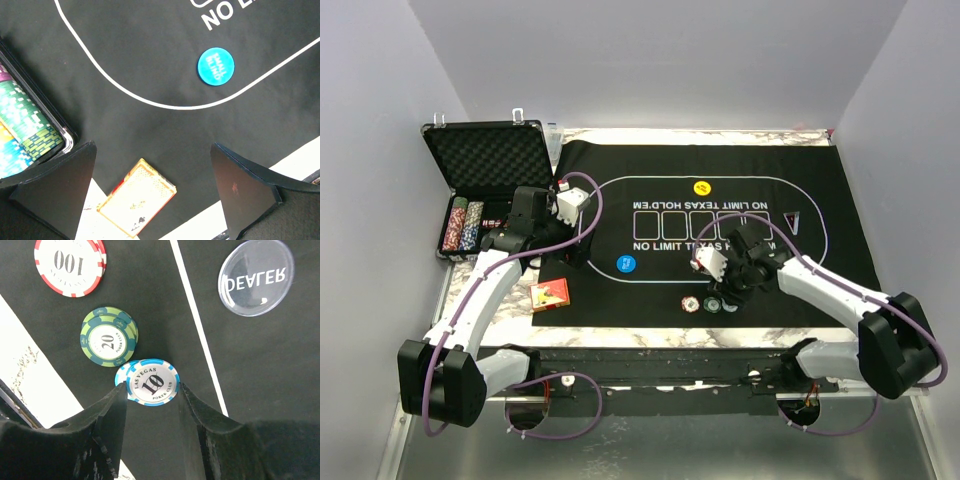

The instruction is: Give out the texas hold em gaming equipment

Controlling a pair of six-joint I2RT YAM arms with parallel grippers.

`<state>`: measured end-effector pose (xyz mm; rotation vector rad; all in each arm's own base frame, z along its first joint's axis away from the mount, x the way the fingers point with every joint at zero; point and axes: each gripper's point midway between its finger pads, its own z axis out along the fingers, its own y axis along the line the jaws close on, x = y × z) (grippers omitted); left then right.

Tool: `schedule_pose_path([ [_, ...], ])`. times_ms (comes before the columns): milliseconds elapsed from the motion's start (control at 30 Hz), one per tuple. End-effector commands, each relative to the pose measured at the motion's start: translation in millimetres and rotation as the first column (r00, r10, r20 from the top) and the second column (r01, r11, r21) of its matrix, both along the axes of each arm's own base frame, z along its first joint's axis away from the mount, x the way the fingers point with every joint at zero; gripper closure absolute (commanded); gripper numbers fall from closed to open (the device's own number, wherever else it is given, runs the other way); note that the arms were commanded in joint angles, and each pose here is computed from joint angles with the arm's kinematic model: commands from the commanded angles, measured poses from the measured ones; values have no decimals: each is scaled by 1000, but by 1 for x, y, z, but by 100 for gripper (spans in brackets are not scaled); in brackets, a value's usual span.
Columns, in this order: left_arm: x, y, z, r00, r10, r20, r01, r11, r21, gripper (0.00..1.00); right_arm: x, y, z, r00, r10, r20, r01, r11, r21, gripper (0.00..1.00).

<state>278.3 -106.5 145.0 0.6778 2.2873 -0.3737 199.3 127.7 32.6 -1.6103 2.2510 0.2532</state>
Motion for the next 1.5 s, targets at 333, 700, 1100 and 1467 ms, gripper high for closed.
schedule_pose_path([
  [333, 2, 1, 2, 1000, 8, 14, -8, 1000, -5, 1, 26, 13, 19, 996, -42, 73, 40, 999, 30, 57],
  [700, 2, 2, 2, 1000, 9, 19, -9, 1000, -2, 1, 61, -10, 15, 973, -195, 122, 199, 980, -21, 44],
  [1100, 2, 2, 2, 1000, 10, 21, -10, 1000, 1, 1, 70, -29, -13, 967, -233, 107, 244, 964, -105, 49],
  [1467, 3, 3, 0, 1000, 9, 13, -9, 1000, 6, 1, 69, -8, -13, 981, -192, 40, 193, 981, -32, 55],
])
